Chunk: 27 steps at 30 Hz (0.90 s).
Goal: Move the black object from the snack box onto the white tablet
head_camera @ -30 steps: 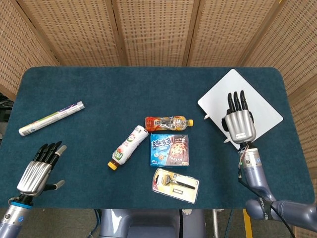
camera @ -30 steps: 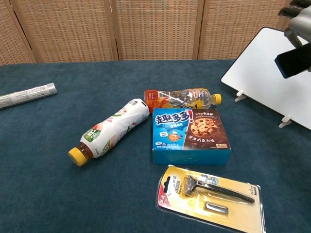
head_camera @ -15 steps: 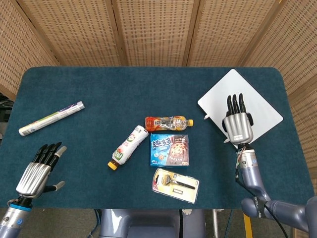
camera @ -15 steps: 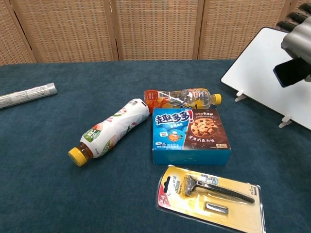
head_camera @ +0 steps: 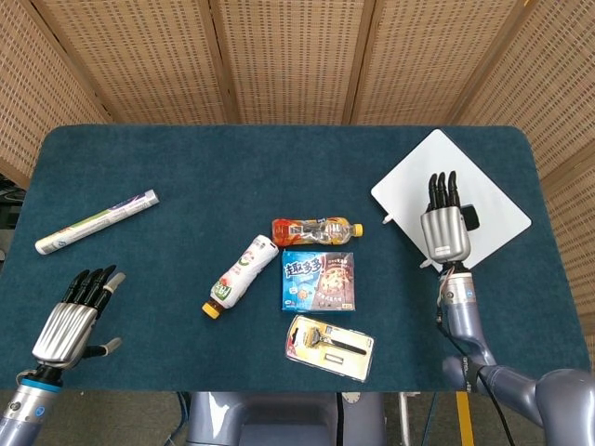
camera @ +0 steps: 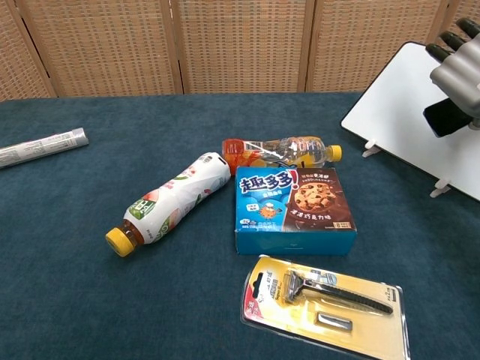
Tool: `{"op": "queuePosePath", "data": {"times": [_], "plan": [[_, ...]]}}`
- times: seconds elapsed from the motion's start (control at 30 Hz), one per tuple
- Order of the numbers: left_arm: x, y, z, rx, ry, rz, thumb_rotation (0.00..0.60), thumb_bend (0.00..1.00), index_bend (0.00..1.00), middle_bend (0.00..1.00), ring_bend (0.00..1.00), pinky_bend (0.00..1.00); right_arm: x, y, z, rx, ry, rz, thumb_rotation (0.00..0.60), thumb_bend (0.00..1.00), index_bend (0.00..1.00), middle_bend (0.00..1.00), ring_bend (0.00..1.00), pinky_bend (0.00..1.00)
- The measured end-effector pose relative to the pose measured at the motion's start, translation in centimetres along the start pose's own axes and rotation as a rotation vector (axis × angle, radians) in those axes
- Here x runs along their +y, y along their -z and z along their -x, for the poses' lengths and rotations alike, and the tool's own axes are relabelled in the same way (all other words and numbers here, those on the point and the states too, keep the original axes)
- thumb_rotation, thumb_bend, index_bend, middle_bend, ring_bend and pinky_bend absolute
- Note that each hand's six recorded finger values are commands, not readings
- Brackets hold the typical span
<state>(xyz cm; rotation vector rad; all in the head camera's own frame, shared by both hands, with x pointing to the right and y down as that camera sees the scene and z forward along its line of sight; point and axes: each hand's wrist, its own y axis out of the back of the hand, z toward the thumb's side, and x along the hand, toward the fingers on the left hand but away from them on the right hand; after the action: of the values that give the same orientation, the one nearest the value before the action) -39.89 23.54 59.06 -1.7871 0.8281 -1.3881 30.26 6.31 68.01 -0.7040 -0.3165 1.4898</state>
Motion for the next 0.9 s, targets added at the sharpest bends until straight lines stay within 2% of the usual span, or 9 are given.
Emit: {"op": "queuePosePath", "data": {"times": [0.47,0.9], "plan": [[-0.3,0.0,-0.2,0.004,0.012,0.000,0.600,0.13,0.00,0.00,0.00,0.00,-0.9,-0.1,0.7,-0.084,-0.023,-0.058,0.600,0.01,0.62,0.09,0.00,0.00],[-0.3,0.0,-0.3,0.009,0.013,-0.003,0.600,0.13,0.00,0.00,0.00,0.00,-1.3,-0.6,1.2,-0.088,-0.038,-0.076,0.600,0.01,0.62,0.09,0.00,0.00]]}}
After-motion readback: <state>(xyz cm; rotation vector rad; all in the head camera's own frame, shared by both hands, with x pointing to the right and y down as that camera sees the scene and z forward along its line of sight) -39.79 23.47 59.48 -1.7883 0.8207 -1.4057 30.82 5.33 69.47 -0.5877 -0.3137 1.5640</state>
